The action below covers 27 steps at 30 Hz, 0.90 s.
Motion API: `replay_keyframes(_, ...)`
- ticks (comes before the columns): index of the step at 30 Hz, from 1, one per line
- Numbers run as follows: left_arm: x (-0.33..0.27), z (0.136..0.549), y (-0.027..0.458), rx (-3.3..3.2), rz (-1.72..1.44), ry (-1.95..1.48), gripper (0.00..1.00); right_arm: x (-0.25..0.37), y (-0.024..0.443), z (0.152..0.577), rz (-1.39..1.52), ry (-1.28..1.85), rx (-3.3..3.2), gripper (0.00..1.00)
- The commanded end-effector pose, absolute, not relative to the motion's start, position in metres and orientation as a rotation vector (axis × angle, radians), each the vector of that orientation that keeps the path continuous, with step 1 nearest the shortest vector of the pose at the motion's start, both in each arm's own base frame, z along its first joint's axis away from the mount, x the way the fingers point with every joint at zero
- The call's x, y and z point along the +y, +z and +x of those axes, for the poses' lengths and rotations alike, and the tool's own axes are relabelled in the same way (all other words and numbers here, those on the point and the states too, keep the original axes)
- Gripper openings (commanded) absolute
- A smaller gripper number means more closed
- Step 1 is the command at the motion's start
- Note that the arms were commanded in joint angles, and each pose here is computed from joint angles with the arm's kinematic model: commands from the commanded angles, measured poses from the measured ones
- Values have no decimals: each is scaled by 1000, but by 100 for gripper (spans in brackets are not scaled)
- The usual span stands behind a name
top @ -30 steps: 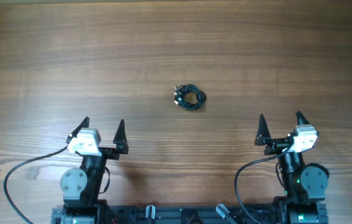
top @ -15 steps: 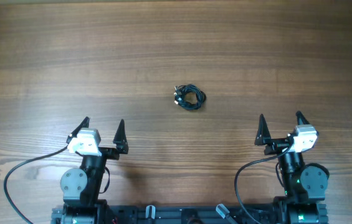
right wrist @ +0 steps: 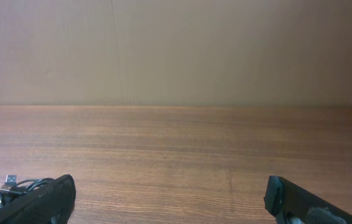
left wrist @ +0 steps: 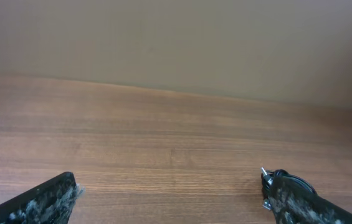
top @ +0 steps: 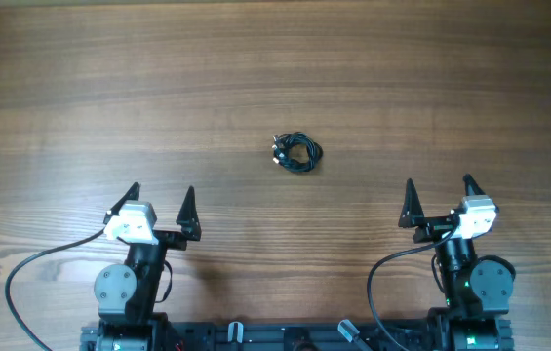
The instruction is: Untangle cables
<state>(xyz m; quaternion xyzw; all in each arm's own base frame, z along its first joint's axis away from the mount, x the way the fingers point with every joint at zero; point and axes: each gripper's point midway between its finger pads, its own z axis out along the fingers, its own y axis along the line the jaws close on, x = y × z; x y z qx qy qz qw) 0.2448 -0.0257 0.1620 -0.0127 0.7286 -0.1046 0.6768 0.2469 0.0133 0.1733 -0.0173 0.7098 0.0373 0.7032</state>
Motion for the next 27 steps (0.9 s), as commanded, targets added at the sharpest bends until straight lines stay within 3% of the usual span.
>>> replay_keyframes(1, -29, 240, 177, 1640, -61, -291, 100, 15, 174, 247, -52, 82, 1575, 100)
replay_keyframes(8, -28, 226, 190, 1760, -99, -307, 100, 15, 174, 247, -53, 83, 1575, 100)
replay_keyframes(27, -41, 247, 200, 2026, -95, -369, 100, 15, 174, 247, -53, 83, 1575, 100)
